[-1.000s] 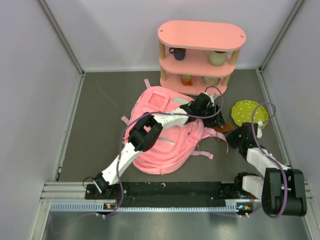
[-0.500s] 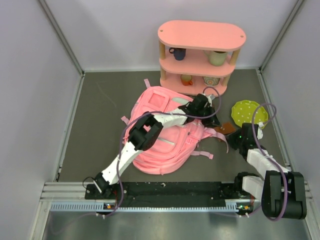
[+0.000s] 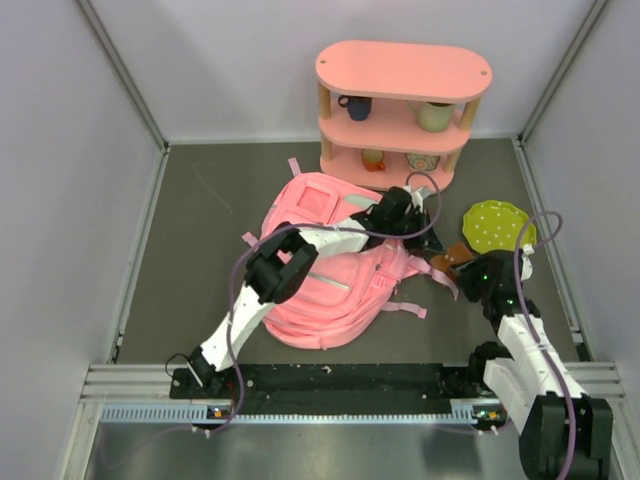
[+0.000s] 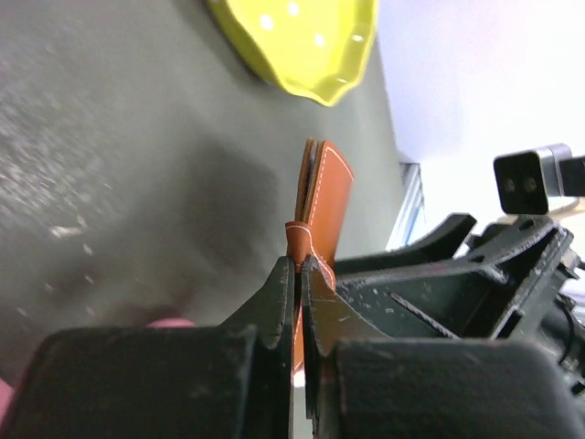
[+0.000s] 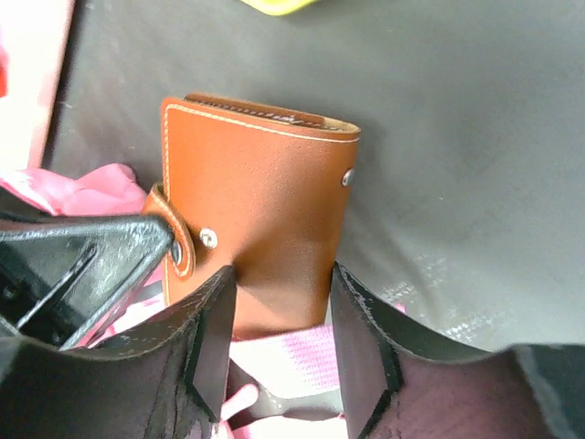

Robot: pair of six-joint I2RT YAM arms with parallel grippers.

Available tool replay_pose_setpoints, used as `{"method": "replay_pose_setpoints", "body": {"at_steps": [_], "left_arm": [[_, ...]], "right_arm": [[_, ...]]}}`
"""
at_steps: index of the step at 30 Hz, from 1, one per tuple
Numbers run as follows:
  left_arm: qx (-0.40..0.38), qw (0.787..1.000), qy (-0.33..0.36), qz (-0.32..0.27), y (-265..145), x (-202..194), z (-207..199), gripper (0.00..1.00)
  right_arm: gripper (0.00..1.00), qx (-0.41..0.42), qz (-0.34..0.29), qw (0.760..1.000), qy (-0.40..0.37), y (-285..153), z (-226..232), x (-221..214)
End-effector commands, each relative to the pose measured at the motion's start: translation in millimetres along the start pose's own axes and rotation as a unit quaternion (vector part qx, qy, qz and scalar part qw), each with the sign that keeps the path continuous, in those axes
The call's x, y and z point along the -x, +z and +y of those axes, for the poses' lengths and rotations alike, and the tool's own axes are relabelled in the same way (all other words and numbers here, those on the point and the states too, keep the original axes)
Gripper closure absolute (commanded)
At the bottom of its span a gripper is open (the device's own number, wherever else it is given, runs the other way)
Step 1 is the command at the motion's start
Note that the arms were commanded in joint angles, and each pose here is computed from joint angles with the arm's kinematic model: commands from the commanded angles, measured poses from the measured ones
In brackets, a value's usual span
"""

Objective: Pack the student bag
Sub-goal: Pick up the personal item from the center of the board.

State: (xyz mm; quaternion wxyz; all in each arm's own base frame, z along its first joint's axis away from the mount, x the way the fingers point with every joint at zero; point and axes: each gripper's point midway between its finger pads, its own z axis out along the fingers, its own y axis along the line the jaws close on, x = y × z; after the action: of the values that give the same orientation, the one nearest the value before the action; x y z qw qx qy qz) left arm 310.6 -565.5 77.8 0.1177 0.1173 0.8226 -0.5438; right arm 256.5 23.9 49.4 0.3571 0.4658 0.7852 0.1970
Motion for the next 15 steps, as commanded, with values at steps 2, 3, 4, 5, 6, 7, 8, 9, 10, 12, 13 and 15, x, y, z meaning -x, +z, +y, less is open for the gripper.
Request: {"method": "replay_pose_setpoints", "body": {"at_steps": [2,3,4,5,6,7,8,9,10,12,13,15], "left_arm": [[-0.104,0.992,0.067,-0.031,-59,10,-125,1.00],[-0.102,0.991,0.069,-0.042,-66,15,-129,1.00],[-0.094,0.993,0.063,-0.043,-70,11,-124,1.00],[-0.106,0.990,0.072,-0.063,-85,19,-139,1.00],[-0.107,0.989,0.068,-0.071,-92,20,-141,1.00],[-0.093,0.991,0.056,-0.077,-97,16,-128,1.00],[-0.105,0.988,0.064,-0.098,-113,23,-141,1.00],[-0.107,0.987,0.060,-0.106,-121,25,-142,1.00],[-0.093,0.988,0.050,-0.108,-126,19,-129,1.00],[-0.085,0.987,0.048,-0.130,-148,19,-125,1.00],[-0.079,0.985,0.047,-0.145,-156,22,-122,1.00],[-0.069,0.983,0.045,-0.164,-175,22,-116,1.00]], "right_arm": [[0.44,0.083,-0.078,0.993,-0.030,-38,61,46],[0.40,0.099,-0.089,0.990,-0.036,-48,70,52],[0.36,0.100,-0.087,0.990,-0.040,-53,71,51],[0.30,0.109,-0.089,0.989,-0.043,-57,75,52],[0.29,0.118,-0.094,0.987,-0.046,-63,80,55],[0.27,0.138,-0.083,0.986,-0.048,-70,87,50],[0.25,0.148,-0.078,0.985,-0.051,-73,90,48],[0.24,0.159,-0.071,0.983,-0.053,-77,94,46],[0.24,0.180,-0.052,0.981,-0.057,-82,100,38],[0.23,0.207,-0.033,0.976,-0.065,-89,109,31],[0.23,0.236,-0.009,0.969,-0.072,-97,115,21],[0.23,0.285,0.008,0.956,-0.073,-107,128,12]]}}
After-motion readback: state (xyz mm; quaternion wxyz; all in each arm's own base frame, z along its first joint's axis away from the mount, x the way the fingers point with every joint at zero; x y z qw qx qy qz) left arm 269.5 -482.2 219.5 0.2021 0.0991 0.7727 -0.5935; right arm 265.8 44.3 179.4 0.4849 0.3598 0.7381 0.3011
